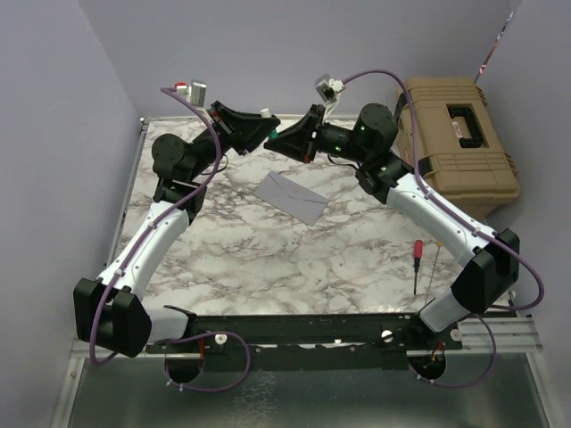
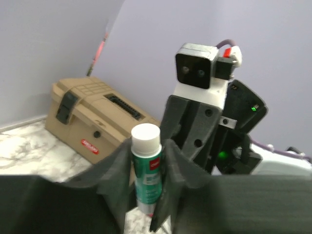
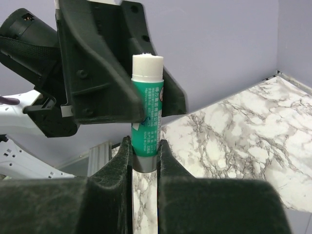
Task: Place the letter into the envelope and seal it
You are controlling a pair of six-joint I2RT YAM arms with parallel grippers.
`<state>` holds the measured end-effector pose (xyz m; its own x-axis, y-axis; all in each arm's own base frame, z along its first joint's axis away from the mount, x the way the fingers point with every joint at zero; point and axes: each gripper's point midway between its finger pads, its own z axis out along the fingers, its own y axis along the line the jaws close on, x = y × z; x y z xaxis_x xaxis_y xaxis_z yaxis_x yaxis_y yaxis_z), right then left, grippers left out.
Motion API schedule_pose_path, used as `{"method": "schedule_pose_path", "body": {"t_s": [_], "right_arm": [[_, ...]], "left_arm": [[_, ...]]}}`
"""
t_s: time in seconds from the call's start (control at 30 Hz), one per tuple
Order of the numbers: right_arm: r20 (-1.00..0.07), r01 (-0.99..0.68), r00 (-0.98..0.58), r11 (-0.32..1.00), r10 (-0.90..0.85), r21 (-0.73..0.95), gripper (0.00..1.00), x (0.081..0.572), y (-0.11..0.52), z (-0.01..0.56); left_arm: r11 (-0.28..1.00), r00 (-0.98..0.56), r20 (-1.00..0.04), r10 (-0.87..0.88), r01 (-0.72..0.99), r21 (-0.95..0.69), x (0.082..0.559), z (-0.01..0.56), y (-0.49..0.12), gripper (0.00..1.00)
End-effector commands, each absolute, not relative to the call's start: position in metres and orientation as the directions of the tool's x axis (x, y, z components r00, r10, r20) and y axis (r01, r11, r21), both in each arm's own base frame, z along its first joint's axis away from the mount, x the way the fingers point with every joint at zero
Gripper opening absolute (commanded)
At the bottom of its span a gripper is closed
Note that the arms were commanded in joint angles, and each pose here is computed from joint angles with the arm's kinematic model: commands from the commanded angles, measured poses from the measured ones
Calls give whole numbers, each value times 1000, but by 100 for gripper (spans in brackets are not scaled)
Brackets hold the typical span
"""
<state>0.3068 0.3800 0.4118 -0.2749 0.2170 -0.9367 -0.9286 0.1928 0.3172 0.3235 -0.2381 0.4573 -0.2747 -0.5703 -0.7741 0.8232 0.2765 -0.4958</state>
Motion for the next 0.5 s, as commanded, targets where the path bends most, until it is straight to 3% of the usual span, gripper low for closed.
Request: {"method": "schedule_pose_path", "body": {"t_s": [0.0,0.13,0.3,0.4,0.47], "right_arm": [[-931,-933,-267,174,250,315,0,308,381,426],[-925,-935,-264,163,273,315,0,307,378,435],[-918,-939,-271,130,290,318,0,304,373,437],[-921,-944,-276,105,274,314,0,301,374,434],[-924,-945,-279,95,263,312,0,299,375,431]], "left_arm": [[241,-285,-774,-566,840,-485,314,460,-240,43],[233,-314,-770,-555,830,-507,313,449,-241,46],[238,-314,-772,-552,828,-507,311,445,-241,41],[241,-316,-772,-552,826,-510,312,443,-241,29],[243,-313,-774,-551,827,-508,313,442,-241,15]]}}
